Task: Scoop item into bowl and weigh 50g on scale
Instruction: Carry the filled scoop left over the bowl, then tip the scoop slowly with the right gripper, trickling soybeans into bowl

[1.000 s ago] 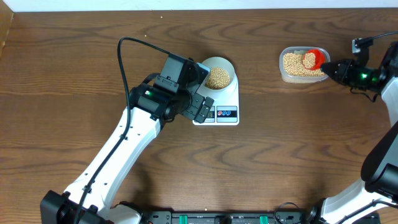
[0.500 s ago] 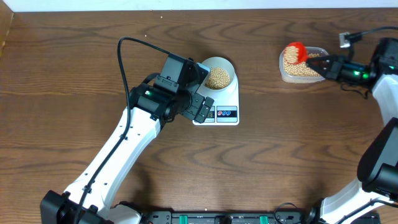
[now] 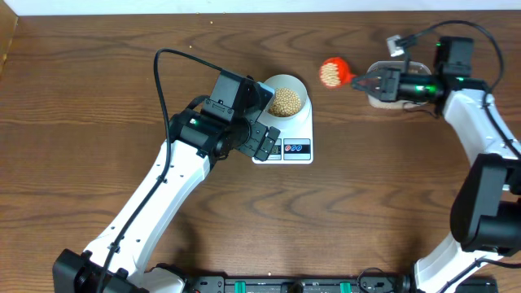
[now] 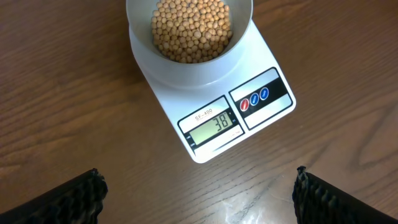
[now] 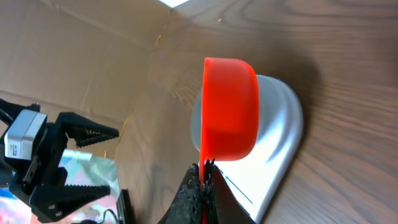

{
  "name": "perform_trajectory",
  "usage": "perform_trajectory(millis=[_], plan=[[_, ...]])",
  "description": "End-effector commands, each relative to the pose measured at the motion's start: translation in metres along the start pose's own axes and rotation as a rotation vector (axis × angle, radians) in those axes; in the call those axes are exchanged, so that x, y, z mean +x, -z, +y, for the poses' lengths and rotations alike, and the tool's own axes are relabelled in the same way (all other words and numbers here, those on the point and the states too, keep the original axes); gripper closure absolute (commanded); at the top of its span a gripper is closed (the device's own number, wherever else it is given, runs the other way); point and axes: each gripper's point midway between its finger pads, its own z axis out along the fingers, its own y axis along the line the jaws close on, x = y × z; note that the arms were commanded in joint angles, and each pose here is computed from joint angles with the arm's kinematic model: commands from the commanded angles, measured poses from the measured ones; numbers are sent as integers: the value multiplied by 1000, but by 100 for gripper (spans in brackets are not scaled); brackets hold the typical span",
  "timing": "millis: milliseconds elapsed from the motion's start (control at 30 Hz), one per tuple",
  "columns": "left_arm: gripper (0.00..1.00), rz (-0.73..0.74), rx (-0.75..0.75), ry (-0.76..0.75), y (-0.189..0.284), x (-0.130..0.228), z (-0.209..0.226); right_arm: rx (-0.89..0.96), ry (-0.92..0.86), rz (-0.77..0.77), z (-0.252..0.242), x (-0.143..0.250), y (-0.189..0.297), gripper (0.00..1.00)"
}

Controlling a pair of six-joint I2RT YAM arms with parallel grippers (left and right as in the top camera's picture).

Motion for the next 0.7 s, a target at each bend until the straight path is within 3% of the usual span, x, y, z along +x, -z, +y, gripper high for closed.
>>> perform_trajectory(millis=[0, 667], plan=[[2, 8, 0, -2, -2, 1, 1, -12, -17, 34, 8, 5, -22, 99], [2, 8, 0, -2, -2, 1, 1, 233, 125, 83, 27, 16, -77, 98]])
